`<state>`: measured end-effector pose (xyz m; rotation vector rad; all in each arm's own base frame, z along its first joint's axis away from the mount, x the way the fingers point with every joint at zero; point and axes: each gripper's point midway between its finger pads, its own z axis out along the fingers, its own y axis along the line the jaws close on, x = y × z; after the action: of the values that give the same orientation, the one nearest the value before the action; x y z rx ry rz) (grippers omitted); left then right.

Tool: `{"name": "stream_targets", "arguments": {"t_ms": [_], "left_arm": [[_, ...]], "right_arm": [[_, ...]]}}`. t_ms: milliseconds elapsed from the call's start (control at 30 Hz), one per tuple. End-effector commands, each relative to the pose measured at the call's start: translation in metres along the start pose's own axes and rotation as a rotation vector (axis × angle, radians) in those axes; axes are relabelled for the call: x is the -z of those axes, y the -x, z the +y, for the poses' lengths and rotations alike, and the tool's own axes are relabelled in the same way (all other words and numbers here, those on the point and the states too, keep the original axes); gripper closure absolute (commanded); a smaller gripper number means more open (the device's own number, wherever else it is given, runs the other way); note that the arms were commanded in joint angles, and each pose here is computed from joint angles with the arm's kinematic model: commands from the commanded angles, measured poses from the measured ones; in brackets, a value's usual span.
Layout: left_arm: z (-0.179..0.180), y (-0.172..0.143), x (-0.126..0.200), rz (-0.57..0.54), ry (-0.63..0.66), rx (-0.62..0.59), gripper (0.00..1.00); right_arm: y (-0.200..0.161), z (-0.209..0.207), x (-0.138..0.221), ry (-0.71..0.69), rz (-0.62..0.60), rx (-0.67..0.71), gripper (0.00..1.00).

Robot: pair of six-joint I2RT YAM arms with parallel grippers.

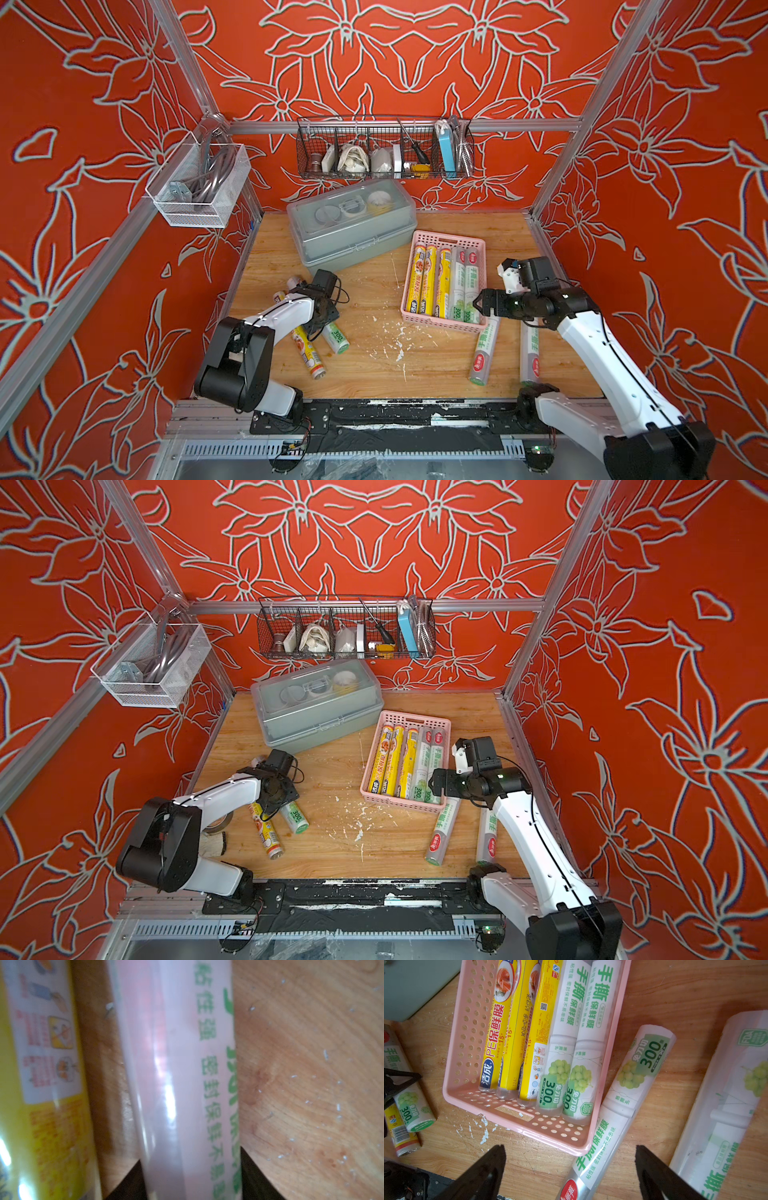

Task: Put the plastic wrap into the basket
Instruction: Pick up the plastic wrap from the center of the board.

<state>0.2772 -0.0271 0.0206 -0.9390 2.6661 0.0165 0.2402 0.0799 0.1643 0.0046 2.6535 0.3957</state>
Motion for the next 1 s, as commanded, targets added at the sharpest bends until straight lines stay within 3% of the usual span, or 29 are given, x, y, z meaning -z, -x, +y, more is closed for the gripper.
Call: {"name": "stream_targets", "arguments": {"t_ms": [0,300,633,833,967], "left_arm": [[-0.001,-0.009,0.001,0.032,-0.024,0.003,0.47],[-0.017,-0.033,0.043,0.023,-0.096,-0.035,0.56],[-0.034,-0.073,0.080,0.089,-0.222,-0.074,0.63],[-0.062,-0.095,0.110,0.110,-0.317,-0.167,0.66],[-0.092,-0.097,0.145,0.064,-0.388,-0.274,0.67]], "right_arm": [[0.004,-0.003,0.007,-0.020,-0.012,-0.001,0.03],[0.004,-0.006,0.007,-0.038,-0.013,-0.042,0.05],[-0.007,-0.014,0.005,-0.080,0.025,-0.164,0.10],[-0.010,-0.014,0.008,-0.083,0.029,-0.178,0.10],[-0.014,-0.014,0.011,-0.085,0.045,-0.181,0.11]]}}
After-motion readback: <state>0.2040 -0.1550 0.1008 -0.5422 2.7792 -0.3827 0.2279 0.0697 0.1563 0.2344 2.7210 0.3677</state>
